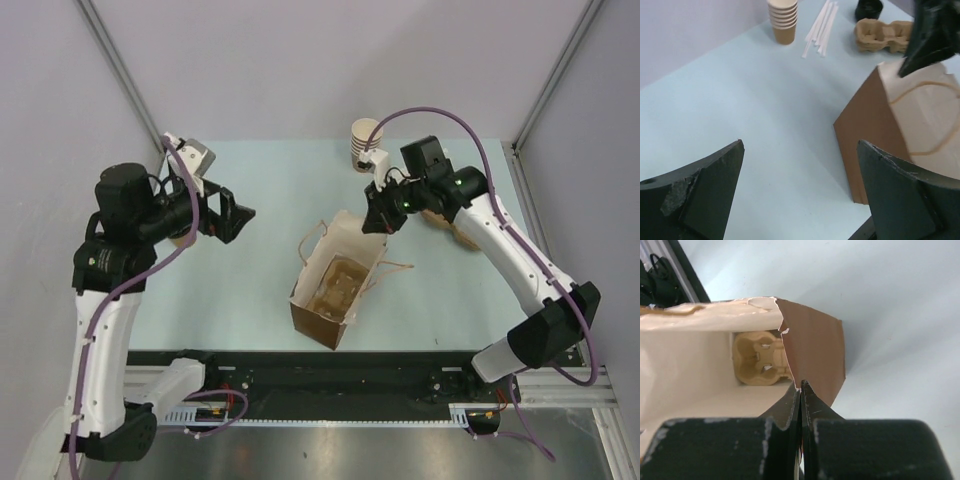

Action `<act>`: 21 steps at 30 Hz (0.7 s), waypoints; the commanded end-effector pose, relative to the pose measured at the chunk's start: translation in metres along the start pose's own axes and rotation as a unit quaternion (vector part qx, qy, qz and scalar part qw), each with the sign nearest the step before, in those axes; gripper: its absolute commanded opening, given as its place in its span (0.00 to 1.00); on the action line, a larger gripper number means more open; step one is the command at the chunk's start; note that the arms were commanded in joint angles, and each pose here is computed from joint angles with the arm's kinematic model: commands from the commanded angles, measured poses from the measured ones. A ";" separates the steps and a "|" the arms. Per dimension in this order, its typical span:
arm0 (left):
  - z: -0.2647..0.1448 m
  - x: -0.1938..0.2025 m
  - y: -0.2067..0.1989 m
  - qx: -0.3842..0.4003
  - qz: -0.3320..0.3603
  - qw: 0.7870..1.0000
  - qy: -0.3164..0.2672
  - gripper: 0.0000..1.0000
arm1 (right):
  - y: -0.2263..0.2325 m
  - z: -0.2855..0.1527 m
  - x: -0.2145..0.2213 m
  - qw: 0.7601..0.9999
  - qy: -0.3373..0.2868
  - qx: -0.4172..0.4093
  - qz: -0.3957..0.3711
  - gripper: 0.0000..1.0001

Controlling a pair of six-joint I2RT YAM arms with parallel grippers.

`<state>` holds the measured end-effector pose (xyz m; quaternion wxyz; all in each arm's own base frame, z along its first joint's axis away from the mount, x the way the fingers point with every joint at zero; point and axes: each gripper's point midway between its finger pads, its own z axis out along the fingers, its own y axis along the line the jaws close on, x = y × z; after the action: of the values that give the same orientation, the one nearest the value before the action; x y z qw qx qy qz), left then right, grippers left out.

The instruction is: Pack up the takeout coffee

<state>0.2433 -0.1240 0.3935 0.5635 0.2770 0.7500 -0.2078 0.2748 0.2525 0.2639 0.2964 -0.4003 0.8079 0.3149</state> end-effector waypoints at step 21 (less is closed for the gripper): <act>0.035 0.072 0.114 -0.147 -0.195 0.966 0.081 1.00 | -0.004 -0.022 -0.061 0.979 -0.090 0.122 -0.135 0.00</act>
<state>0.3185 -0.0676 0.3083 0.4753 0.0872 0.8507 -0.2068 0.2940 0.2620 0.2872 0.3975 -0.4325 0.7772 0.2256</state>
